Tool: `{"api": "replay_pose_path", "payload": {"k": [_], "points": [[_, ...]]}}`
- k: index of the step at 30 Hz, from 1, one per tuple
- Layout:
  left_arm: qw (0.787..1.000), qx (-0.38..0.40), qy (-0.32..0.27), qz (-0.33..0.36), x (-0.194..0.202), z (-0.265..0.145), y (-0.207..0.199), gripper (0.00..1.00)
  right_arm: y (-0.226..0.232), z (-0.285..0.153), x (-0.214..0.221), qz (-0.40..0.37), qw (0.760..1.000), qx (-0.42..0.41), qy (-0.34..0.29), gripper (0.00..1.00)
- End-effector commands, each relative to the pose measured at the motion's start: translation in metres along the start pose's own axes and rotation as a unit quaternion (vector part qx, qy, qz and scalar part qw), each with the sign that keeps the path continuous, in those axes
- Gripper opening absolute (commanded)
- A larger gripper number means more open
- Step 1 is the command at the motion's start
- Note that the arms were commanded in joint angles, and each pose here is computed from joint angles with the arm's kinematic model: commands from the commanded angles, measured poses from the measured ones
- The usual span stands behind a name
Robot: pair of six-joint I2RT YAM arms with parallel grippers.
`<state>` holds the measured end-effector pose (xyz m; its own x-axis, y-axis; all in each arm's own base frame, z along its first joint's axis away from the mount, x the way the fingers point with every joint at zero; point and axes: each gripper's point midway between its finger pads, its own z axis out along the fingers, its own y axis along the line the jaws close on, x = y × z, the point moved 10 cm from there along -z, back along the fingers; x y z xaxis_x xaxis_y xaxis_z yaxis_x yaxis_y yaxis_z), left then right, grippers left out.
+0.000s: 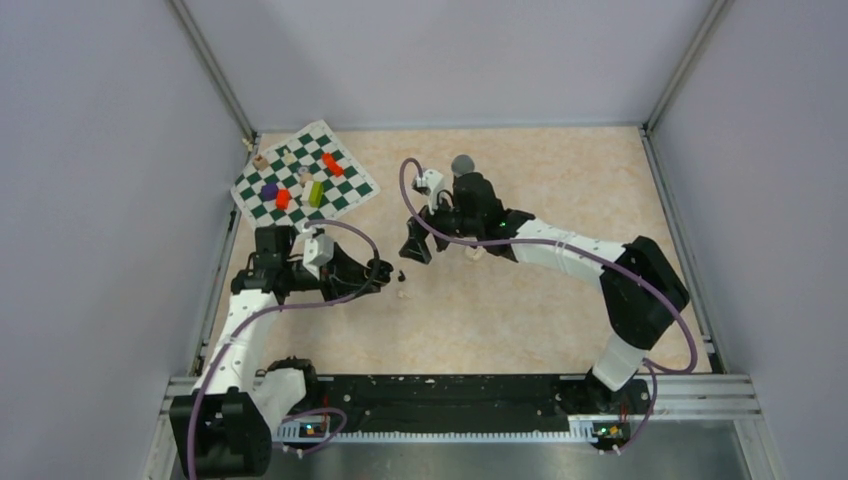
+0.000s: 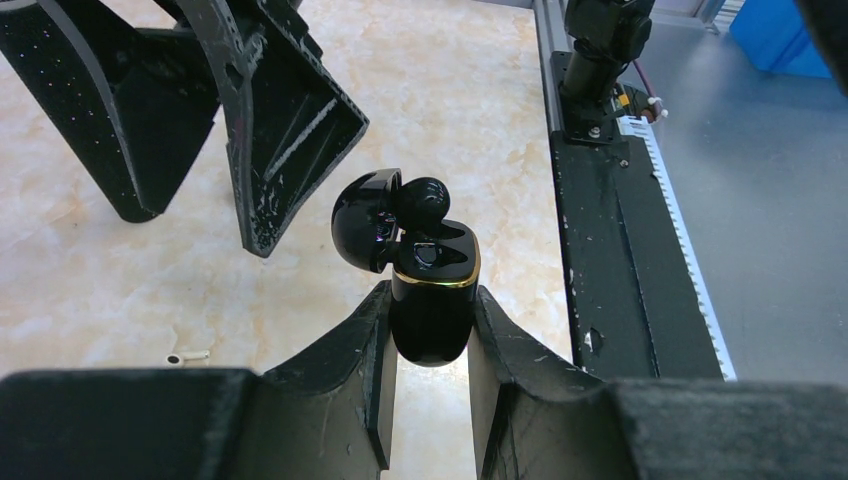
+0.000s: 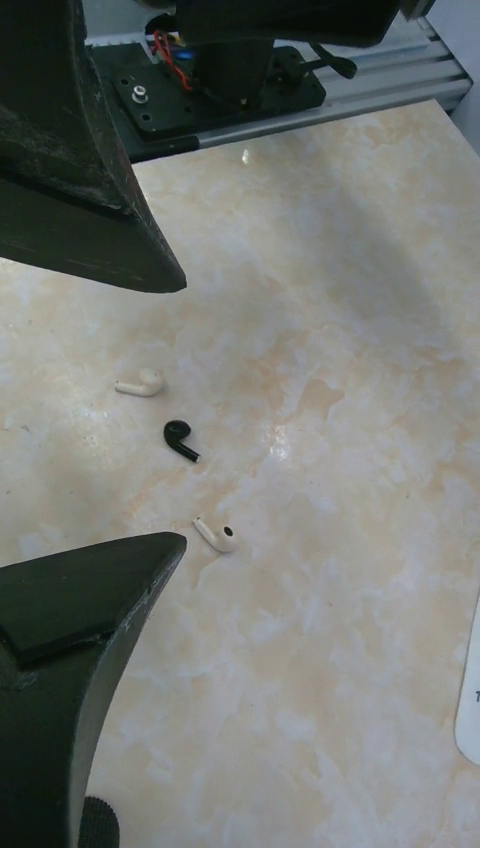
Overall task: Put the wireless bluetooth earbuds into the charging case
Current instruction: Open the charging case.
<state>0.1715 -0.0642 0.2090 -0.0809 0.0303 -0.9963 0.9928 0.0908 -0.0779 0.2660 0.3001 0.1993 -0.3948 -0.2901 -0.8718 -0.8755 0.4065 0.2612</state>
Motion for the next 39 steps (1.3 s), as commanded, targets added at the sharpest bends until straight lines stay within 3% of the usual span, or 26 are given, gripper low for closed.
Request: {"api": "replay_pose_path", "payload": {"k": [1,9,13,15,25,39], "points": [[0.999,0.020,-0.024,0.023,-0.010,0.001,-0.002,0.00,0.018,-0.027,-0.060,-0.043,0.995,-0.024,-0.084,0.88],[0.999,0.021,-0.025,0.022,-0.009,0.001,-0.002,0.00,0.041,-0.077,-0.083,-0.141,0.980,-0.074,-0.119,0.90],[0.999,0.021,-0.025,0.023,-0.009,0.001,-0.002,0.00,0.051,-0.086,-0.078,-0.165,0.972,-0.123,-0.110,0.95],[0.999,0.021,-0.025,0.024,-0.010,0.001,-0.002,0.00,0.052,-0.084,-0.074,-0.162,0.971,-0.143,-0.105,0.99],[0.999,0.021,-0.025,0.018,-0.008,0.001,-0.002,0.00,0.059,-0.063,-0.060,-0.145,0.971,-0.168,-0.083,0.99],[0.999,0.023,-0.028,0.013,-0.006,0.001,-0.002,0.00,0.068,-0.036,-0.050,-0.150,0.978,-0.128,-0.064,0.99]]}}
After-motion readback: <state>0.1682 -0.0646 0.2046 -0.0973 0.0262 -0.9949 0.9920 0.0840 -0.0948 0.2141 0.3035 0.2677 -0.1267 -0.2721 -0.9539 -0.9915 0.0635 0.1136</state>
